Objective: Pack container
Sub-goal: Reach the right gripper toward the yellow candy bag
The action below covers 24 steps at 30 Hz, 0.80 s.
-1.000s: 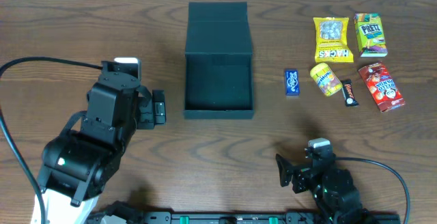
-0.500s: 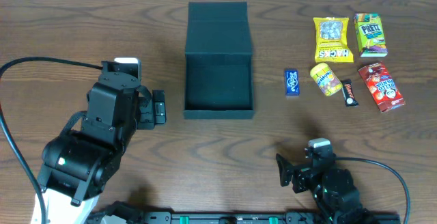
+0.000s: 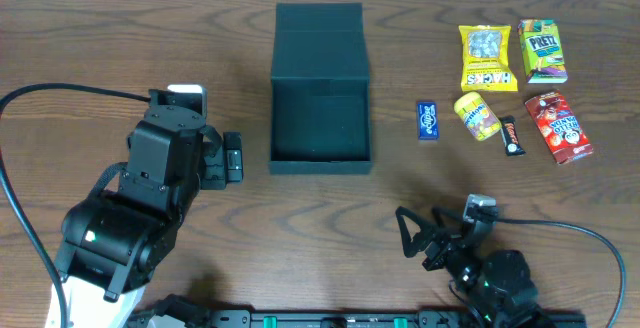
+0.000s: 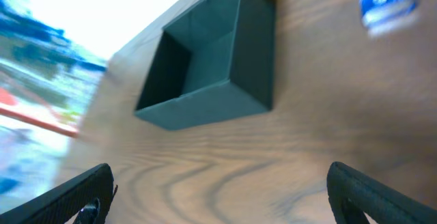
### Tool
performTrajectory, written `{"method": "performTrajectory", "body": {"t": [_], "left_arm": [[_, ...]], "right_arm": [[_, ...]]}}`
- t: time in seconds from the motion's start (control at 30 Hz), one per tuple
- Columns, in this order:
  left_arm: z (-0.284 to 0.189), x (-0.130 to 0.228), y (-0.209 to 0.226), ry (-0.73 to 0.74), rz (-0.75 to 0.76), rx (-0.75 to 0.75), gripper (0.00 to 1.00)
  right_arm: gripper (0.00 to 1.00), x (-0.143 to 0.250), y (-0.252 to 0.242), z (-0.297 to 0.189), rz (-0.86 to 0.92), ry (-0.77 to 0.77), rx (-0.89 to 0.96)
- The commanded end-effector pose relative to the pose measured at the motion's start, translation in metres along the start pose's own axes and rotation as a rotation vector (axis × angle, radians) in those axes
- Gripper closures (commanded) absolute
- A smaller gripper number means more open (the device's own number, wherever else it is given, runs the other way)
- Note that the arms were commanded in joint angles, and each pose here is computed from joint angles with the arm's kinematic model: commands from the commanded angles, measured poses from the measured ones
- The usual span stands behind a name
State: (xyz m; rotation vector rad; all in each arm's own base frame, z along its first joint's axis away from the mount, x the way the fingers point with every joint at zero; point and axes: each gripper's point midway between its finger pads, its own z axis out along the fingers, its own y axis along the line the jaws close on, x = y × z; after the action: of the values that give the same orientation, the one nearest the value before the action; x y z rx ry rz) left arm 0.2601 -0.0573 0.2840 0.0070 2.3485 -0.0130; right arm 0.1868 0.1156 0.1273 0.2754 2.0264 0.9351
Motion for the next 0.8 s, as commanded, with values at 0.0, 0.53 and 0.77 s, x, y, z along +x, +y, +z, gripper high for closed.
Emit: {"method": "performTrajectory", "body": {"t": [0.0,0.53,0.77], "left_arm": [[-0.004,-0.006,0.003,-0.018,0.006,-0.011,0.05],[-0.004,-0.006,0.003,-0.018,0.006,-0.012,0.05],[-0.004,-0.006,0.003,-0.018,0.006,-0.012,0.05]], "right_arm": [[0.01,0.010,0.008,-0.001,0.157,0.059,-0.041],[0.01,-0.060,0.061,-0.014,-0.161,-0.200,-0.194],[0.01,-0.117,0.062,-0.004,-0.330,-0.195,0.020]]}}
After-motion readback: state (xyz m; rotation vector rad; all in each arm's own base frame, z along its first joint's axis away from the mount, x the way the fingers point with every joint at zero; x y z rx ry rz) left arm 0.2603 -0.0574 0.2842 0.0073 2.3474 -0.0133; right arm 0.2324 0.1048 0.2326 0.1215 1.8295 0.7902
